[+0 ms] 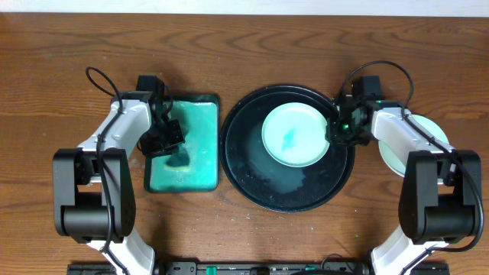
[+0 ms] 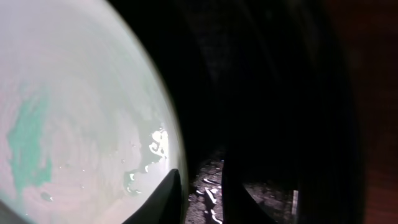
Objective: Clean dirty plates on tray and stack at the side
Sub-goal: 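Grasp the green sponge on the teal tray with the left gripper, then scrub the pale green plate with the sponge while right gripper pins it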
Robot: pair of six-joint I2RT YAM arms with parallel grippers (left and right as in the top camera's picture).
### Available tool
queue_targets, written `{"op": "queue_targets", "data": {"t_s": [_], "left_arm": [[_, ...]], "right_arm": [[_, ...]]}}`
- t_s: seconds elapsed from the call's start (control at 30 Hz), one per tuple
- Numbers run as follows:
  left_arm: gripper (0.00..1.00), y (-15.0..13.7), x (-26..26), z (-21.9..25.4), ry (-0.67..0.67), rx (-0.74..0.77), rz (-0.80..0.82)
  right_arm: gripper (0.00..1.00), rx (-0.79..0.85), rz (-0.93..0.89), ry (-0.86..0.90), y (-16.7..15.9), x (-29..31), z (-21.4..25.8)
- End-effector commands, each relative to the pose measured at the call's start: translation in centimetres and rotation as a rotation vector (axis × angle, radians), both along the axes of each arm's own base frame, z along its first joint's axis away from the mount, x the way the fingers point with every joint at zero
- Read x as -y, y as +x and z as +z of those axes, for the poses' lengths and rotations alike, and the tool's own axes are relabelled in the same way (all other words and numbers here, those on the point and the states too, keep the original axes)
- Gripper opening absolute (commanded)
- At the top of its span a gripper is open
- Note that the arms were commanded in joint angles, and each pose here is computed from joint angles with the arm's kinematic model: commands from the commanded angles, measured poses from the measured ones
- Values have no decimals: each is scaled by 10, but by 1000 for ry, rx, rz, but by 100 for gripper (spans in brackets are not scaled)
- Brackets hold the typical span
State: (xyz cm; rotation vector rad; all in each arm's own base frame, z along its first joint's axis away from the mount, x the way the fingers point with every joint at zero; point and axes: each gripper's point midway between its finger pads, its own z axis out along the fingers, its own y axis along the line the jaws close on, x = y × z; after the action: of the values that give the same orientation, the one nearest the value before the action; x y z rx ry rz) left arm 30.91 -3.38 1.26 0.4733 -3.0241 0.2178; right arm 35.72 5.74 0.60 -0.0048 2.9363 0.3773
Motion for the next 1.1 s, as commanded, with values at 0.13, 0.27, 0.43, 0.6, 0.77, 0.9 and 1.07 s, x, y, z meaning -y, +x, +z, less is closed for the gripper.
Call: {"op": "queue_targets", "data": {"t_s": [0.13, 0.27, 0.43, 0.6, 0.77, 0.9, 1.07], "left_arm": [[7, 9, 0, 63, 7, 82, -5], [7, 18, 2, 109, 3, 210, -10], [7, 20, 18, 149, -12, 358, -45], [7, 25, 57, 149, -49, 388, -85], [7, 26, 124, 116, -91, 342, -159], [7, 27, 180, 93, -194, 319, -206], [7, 28, 261, 65, -421, 297, -281]], "right_arm": [[27, 26, 114, 143, -1, -23, 7], [16, 30, 131, 143, -1, -29, 8], [8, 1, 93, 73, -6, -33, 0], [1, -26, 27, 13, -15, -35, -13], [2, -28, 79, 27, -23, -50, -18], [1, -39, 87, 26, -27, -53, -18], [1, -61, 66, 26, -30, -53, -19]]}}
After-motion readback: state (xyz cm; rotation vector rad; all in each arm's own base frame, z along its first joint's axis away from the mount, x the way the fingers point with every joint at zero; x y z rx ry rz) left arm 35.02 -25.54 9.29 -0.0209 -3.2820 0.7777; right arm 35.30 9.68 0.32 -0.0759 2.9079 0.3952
